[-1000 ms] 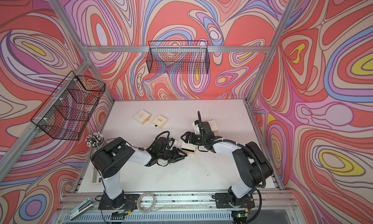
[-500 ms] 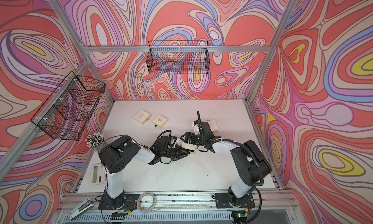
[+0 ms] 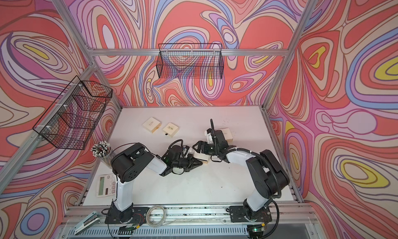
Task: Take out the earrings from the drawer-style jewelry box
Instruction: Open the drawer in the jewelry box.
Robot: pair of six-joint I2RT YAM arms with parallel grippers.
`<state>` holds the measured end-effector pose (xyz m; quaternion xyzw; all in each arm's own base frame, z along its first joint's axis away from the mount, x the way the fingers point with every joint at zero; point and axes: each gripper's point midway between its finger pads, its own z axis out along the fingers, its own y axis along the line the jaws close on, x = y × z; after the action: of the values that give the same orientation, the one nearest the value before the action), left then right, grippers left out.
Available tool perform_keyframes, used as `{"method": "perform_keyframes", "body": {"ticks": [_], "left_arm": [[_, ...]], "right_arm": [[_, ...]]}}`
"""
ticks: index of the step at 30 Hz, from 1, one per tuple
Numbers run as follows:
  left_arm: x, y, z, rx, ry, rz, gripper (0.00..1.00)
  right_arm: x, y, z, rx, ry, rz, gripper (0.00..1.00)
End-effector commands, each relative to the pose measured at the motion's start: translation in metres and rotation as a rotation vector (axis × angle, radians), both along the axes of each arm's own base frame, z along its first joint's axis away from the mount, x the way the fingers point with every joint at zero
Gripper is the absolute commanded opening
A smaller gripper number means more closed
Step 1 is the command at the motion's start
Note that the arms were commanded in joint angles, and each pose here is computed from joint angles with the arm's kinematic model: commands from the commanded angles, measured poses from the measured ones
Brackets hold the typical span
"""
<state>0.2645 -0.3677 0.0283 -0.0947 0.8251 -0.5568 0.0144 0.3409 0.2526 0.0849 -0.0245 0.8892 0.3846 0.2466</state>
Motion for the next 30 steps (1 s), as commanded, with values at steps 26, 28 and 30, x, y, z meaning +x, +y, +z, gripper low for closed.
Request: {"method": "perform_keyframes", "body": {"ticks": [26,28,30], "left_arm": [[-0.045,0.018,-0.006,0.074,0.000,-0.044,0.00],[-0.048,0.020,-0.009,0.079,0.006,-0.039,0.00],[-0.052,0.022,-0.009,0.075,0.011,-0.039,0.00]], "right_arm": [[-0.006,-0.006,-0.033,-0.047,0.072,-0.034,0.88],[-0.006,-0.006,-0.034,-0.049,0.075,-0.033,0.88],[-0.006,-0.006,-0.035,-0.049,0.076,-0.033,0.88]]}}
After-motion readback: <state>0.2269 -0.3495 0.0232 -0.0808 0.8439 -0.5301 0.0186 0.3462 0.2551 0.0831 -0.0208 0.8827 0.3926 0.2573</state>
